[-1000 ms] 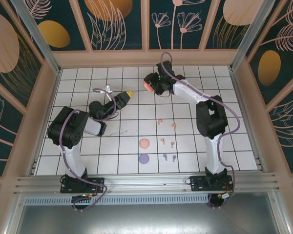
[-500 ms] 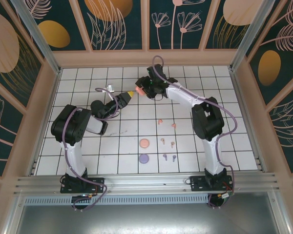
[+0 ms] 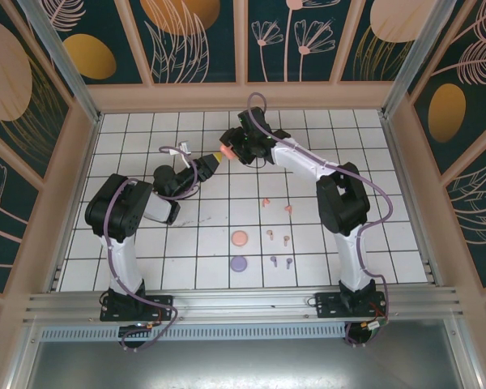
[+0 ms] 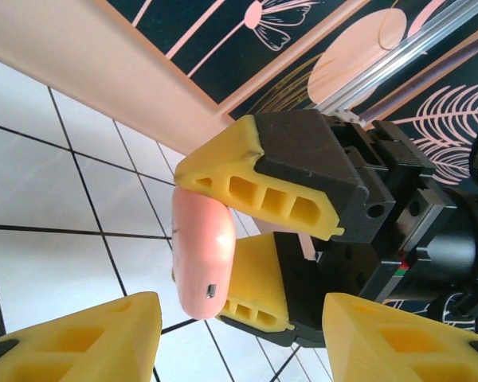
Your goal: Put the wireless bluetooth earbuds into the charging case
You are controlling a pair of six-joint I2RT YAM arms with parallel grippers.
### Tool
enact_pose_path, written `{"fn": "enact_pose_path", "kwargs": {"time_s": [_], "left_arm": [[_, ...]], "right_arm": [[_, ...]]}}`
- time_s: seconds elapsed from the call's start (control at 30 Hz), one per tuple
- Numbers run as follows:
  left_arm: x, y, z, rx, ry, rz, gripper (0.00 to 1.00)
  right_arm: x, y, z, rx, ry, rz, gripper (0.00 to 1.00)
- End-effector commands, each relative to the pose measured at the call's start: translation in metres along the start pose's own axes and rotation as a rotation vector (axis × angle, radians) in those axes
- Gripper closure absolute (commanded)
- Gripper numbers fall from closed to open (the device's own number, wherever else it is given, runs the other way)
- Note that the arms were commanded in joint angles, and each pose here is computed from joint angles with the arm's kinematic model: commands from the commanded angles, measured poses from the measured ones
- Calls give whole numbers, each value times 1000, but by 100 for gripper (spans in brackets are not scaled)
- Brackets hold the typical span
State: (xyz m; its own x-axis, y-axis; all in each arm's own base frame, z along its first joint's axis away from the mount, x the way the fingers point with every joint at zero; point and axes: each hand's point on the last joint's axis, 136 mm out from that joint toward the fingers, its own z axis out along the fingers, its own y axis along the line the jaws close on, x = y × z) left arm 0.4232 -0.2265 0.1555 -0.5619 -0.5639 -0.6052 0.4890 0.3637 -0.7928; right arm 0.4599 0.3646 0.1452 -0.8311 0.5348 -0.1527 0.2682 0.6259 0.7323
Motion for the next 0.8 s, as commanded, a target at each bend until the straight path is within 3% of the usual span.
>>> {"fn": "enact_pose_path", "kwargs": {"time_s": [0.0,0.77], "left_arm": [[-5,-4,5,5,-19,47,44],[-3,5,24,-9,-6,56,50]], "right_arm": [[-5,32,-26,-68,-34,-10,53],[8,50,-28,-115,-6,-27,53]]}}
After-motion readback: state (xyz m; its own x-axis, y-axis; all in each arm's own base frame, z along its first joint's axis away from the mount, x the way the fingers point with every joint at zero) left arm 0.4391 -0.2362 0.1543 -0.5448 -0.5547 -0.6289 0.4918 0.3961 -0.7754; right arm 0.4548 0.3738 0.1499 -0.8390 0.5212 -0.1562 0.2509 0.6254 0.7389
